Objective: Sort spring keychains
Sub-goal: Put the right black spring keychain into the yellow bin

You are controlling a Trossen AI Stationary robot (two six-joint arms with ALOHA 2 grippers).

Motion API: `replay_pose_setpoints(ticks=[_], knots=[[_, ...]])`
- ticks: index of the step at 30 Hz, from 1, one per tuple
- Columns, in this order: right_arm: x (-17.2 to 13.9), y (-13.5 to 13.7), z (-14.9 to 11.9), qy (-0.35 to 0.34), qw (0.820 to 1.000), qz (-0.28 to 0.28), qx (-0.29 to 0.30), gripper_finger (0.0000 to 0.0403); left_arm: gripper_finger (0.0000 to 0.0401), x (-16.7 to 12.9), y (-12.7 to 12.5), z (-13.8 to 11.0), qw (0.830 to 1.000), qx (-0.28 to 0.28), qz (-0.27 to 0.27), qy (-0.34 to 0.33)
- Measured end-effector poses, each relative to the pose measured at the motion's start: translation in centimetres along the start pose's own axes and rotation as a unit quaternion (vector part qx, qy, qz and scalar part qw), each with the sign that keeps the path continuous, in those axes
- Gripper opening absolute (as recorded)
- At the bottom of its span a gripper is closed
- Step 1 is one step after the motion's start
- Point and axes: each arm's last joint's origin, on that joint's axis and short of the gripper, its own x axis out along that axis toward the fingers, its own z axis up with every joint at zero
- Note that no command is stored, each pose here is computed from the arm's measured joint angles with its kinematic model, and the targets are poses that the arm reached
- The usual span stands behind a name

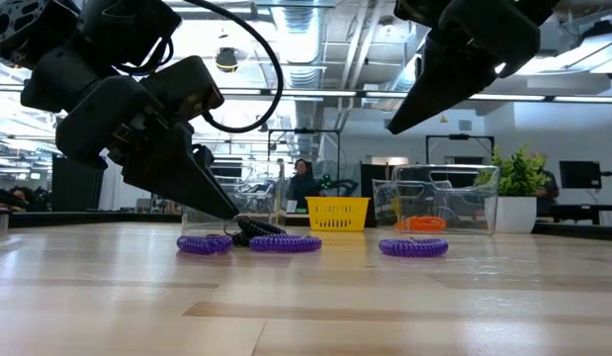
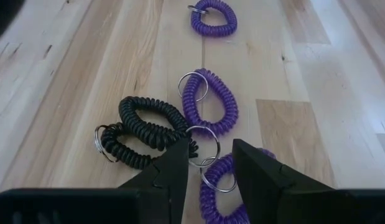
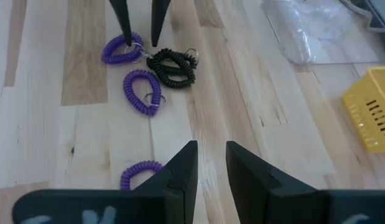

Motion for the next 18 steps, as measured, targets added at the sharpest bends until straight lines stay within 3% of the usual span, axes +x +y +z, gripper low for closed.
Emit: replay_pose_setpoints(ticks=[8, 18], knots=[[0.5, 0.0, -0.5, -0.016, 0.998, -0.057, 0.013, 0.0075, 0.0122, 0.0, 0.0, 0.0, 1.000, -0.001, 0.000, 0.000], [2.3, -0.4, -2.0, 0.003, 0.997, -0.073, 0.010, 0.0075, 0.0122, 0.0, 0.0, 0.0, 1.000, 0.011, 0.000, 0.001]])
